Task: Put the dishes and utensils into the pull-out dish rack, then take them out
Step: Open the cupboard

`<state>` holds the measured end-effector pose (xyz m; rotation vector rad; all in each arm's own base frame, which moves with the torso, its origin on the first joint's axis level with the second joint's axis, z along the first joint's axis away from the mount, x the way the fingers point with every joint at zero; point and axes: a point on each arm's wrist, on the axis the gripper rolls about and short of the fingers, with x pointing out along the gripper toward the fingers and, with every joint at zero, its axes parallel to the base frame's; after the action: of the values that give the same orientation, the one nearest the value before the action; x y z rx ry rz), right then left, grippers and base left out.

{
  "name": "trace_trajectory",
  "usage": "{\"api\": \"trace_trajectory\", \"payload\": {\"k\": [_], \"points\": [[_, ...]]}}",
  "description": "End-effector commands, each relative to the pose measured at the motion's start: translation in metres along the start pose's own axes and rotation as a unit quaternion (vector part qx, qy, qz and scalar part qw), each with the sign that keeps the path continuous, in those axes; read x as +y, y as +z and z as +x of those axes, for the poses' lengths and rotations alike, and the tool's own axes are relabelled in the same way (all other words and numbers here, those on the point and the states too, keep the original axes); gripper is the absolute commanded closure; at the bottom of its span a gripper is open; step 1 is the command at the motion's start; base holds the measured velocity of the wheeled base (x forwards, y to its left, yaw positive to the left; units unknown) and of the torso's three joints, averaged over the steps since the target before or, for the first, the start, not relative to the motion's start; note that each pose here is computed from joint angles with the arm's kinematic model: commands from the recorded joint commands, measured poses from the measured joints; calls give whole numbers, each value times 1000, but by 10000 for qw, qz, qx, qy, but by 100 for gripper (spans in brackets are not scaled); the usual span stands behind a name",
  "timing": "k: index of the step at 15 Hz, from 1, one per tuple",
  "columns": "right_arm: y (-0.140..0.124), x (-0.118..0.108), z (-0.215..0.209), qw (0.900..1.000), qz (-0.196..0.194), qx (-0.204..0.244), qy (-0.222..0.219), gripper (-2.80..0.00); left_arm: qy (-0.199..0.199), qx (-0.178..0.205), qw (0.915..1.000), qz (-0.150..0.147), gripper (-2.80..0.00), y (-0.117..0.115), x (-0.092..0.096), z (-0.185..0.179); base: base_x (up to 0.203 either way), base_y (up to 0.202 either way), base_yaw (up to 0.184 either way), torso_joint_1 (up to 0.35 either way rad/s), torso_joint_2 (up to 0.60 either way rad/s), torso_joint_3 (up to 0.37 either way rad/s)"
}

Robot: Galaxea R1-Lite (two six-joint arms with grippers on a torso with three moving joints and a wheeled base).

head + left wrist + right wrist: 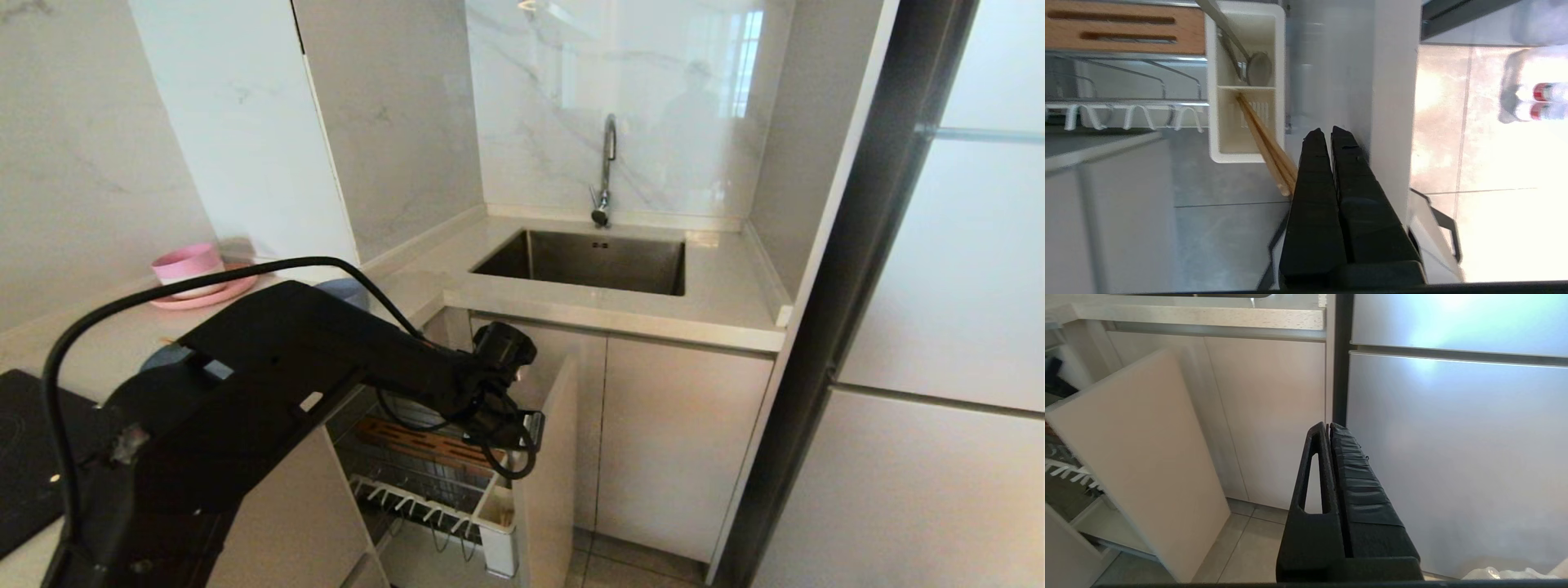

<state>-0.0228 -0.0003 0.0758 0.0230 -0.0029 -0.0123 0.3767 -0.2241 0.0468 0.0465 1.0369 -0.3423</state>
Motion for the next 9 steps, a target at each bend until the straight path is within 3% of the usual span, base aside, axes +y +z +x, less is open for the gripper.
{"api": "trace_trajectory", "payload": {"k": [1, 9], "points": [[0, 0, 0, 10000, 0, 4, 0, 0, -34, 8, 10000, 8, 0, -2, -6, 0, 0, 0, 0, 0, 0, 0], [0, 0, 0, 10000, 0, 0, 0, 0, -224, 56, 9997, -79, 0, -13, -43, -3, 0, 0, 0, 0, 0, 0]]}}
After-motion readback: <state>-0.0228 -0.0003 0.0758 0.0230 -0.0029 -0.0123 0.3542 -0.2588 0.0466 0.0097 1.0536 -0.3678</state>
